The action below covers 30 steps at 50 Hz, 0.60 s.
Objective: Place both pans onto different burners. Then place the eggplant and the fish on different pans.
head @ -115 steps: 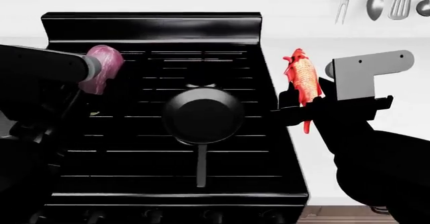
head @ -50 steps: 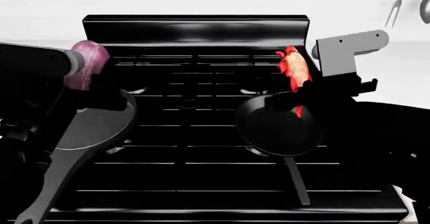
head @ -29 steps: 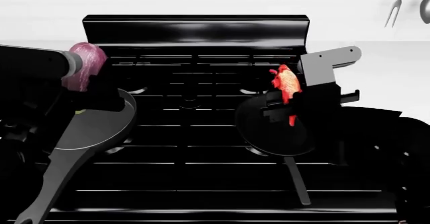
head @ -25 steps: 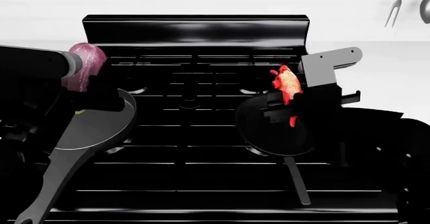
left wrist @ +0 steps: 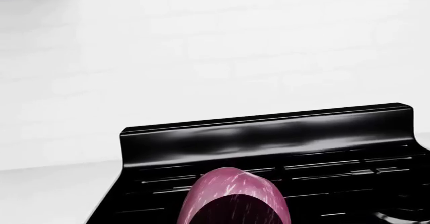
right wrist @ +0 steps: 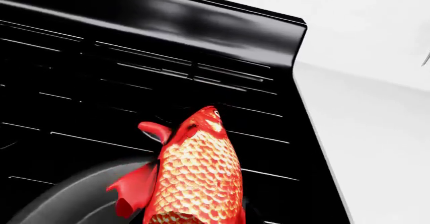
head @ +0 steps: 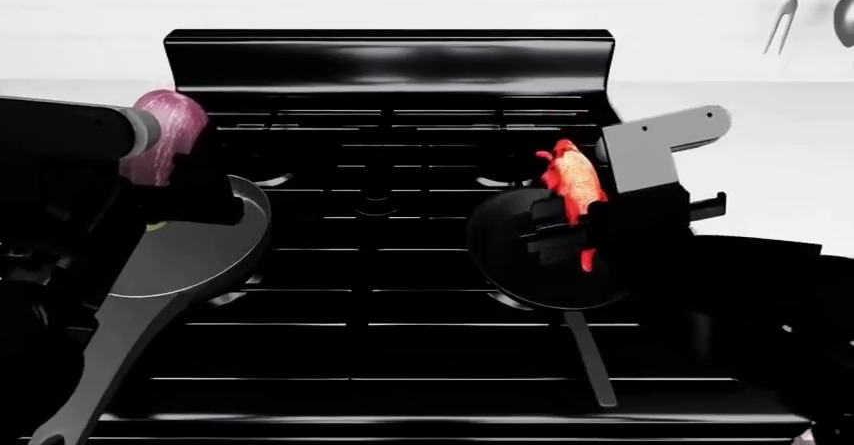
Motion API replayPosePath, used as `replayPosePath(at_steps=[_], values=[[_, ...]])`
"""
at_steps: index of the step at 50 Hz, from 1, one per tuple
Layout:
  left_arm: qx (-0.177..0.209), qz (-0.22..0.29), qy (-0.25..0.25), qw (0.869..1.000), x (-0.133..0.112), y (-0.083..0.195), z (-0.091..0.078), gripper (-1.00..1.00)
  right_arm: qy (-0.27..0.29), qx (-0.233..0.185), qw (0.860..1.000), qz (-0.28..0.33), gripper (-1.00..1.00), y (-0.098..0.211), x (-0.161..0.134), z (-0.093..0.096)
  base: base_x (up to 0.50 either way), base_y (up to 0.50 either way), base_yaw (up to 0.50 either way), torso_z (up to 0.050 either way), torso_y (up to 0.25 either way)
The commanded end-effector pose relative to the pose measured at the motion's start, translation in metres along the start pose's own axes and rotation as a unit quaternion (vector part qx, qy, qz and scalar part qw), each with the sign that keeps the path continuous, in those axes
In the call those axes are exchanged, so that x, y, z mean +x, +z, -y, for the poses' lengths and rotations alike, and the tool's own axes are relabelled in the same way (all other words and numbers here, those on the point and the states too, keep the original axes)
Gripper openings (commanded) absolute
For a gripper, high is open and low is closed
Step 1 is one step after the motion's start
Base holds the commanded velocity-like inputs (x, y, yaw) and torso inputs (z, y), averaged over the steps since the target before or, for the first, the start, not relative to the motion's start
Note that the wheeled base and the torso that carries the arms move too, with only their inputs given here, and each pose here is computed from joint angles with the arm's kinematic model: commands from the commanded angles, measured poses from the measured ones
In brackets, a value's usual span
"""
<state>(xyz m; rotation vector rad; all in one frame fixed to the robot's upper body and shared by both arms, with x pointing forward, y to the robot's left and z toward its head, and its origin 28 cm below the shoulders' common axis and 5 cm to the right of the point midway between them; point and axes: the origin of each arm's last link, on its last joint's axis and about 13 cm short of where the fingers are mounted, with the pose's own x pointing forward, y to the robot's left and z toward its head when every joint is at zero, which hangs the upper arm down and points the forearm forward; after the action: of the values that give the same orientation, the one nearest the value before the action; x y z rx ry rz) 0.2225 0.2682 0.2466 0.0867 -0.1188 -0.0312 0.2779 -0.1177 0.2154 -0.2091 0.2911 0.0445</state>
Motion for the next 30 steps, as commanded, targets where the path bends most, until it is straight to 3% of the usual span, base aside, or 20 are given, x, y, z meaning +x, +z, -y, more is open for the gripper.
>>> replayPosePath(at_steps=[1, 9, 10, 23, 30], values=[[-0.006, 0.002, 0.005, 1.0, 0.0, 0.001, -0.001, -1.0, 0.003, -0.007, 1.0, -0.007, -1.0, -0.007, 0.003, -0.002, 0.0, 0.0, 0.0, 0.0, 0.0], [-0.006, 0.002, 0.006, 1.0, 0.001, 0.001, -0.001, -1.0, 0.004, -0.004, 1.0, -0.01, -1.0, -0.007, 0.005, -0.002, 0.0, 0.0, 0.0, 0.0, 0.0], [-0.006, 0.002, 0.006, 1.0, 0.001, 0.001, -0.001, -1.0, 0.005, -0.004, 1.0, -0.009, 1.0, -0.007, 0.005, -0.002, 0.0, 0.0, 0.0, 0.0, 0.0], [-0.007, 0.0, 0.009, 1.0, 0.001, 0.0, -0.001, -1.0, 0.001, 0.003, 1.0, 0.009, 1.0, 0.004, 0.0, 0.002, 0.0, 0.0, 0.0, 0.0, 0.001], [-0.006, 0.0, 0.009, 1.0, 0.001, -0.001, -0.001, -1.0, -0.003, 0.011, 0.999, 0.047, 1.0, 0.023, -0.016, 0.007, 0.0, 0.0, 0.0, 0.001, 0.0]])
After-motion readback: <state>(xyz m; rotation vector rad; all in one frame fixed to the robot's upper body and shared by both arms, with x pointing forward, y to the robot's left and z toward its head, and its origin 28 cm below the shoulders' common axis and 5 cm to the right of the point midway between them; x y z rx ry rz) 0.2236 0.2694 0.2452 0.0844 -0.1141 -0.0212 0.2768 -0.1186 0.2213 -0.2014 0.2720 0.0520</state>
